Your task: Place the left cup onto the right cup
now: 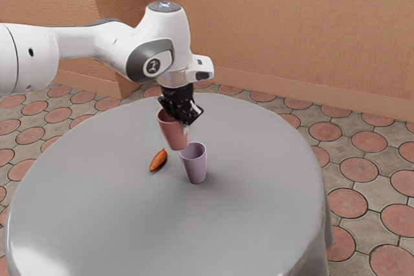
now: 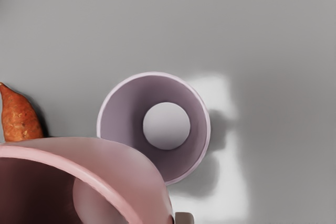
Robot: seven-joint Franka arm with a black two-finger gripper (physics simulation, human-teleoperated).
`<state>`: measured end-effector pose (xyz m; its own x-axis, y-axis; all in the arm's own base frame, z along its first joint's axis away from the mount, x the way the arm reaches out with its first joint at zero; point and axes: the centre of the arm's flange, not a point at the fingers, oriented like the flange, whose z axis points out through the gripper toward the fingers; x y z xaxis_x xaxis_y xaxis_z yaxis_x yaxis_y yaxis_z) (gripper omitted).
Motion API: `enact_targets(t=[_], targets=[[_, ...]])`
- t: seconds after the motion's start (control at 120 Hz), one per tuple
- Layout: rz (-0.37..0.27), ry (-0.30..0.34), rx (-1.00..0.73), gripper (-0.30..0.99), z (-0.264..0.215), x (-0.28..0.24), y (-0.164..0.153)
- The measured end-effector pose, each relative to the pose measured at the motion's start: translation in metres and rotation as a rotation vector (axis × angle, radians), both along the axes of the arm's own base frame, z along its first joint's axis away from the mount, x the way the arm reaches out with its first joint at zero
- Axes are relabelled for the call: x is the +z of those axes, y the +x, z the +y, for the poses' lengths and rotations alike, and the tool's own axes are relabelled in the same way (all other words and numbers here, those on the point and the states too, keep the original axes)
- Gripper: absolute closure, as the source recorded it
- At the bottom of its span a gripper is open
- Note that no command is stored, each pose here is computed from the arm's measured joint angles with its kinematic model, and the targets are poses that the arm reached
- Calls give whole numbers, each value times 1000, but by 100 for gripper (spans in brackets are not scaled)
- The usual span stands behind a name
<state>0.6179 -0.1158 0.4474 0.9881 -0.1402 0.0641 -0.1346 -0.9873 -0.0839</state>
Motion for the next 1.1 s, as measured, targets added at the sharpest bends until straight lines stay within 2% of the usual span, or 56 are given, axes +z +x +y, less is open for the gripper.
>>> enact_targets(t=[1.1], targets=[[6, -8, -11, 78, -12, -18, 25]])
